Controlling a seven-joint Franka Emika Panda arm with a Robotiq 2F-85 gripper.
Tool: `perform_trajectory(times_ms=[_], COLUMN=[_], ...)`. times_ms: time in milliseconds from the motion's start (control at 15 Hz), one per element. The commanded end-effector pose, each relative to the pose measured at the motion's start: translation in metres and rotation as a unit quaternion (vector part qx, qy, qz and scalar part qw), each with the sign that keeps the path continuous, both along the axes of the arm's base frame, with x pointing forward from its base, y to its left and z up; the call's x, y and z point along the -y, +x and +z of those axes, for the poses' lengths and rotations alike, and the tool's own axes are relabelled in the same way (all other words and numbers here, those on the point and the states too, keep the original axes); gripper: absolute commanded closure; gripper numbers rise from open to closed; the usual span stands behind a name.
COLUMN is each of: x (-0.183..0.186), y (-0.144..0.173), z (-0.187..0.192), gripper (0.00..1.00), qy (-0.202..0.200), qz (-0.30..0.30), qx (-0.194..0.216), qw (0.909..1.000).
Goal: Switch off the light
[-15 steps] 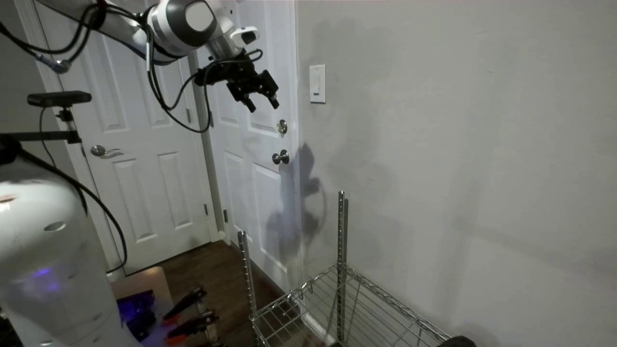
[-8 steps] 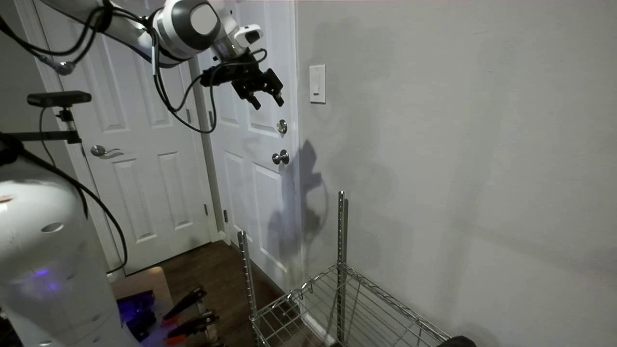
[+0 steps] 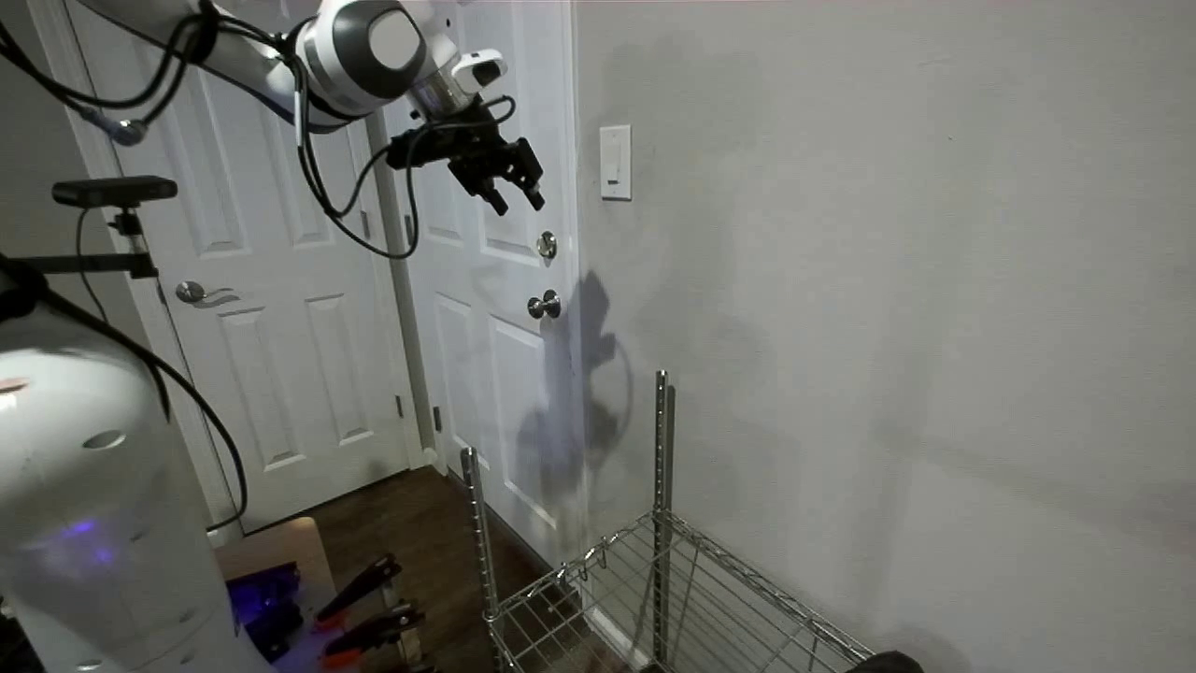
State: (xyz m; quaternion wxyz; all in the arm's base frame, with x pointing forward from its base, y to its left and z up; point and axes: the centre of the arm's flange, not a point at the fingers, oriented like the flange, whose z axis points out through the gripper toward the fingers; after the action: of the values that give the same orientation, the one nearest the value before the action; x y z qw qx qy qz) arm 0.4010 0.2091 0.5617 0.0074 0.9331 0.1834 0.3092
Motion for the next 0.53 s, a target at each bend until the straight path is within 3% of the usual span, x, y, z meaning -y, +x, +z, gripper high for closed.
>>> perform_trajectory(times_ms=[0,467], x=[-0.025,-0.047], y=[0.015,0.05], z=[0.0,0.008], gripper=[0.52,0.98], qy=[0.002,-0.007], qz=[0.008,-0.018], qx=[0.017,0.048], qw=[0.9998,0.9987])
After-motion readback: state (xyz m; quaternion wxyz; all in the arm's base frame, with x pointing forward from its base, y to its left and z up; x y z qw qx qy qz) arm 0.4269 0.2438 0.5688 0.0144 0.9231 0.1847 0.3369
